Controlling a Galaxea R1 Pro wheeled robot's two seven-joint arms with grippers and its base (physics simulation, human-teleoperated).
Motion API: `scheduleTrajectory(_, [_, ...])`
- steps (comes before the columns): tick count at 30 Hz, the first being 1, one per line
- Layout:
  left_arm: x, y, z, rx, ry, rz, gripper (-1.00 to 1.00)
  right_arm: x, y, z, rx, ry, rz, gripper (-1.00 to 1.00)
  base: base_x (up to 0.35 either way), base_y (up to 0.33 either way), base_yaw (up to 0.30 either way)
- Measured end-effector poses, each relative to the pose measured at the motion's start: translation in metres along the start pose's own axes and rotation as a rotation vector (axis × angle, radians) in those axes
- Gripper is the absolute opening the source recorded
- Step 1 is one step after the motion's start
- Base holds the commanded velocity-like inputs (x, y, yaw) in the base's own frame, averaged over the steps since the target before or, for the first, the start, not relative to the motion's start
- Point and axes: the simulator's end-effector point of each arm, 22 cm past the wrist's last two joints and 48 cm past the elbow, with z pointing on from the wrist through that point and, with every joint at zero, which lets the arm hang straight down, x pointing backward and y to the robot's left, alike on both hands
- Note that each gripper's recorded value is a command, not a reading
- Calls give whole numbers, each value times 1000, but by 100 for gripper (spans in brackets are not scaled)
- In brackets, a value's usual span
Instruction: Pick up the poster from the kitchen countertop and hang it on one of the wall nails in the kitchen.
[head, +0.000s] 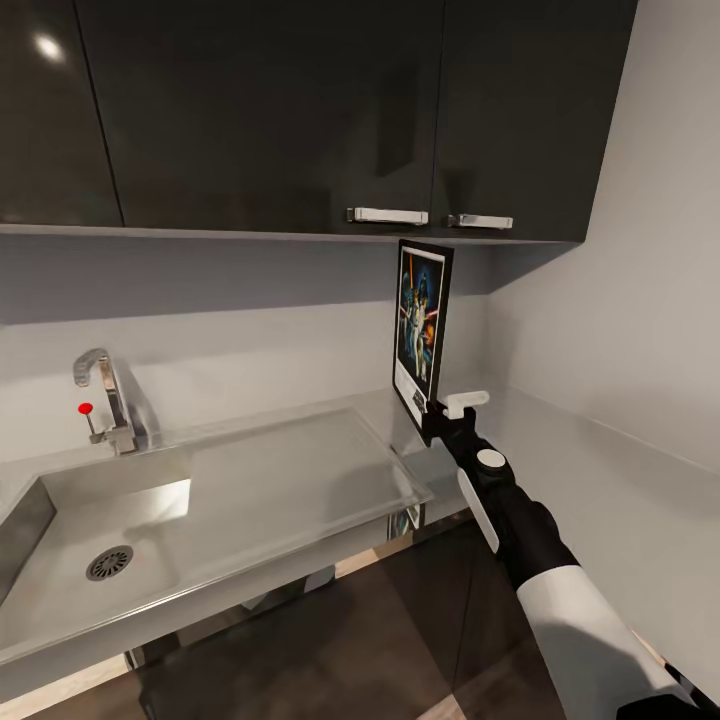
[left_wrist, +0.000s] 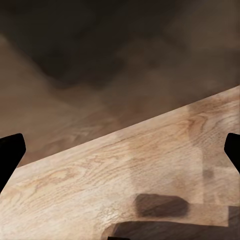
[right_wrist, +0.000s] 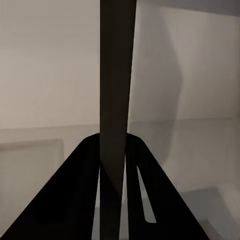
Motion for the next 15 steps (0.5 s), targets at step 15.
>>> scheduleTrajectory(15, [0, 0, 0, -1, 1, -1, 100, 1, 2, -2, -2, -2, 1, -100, -245, 0, 0])
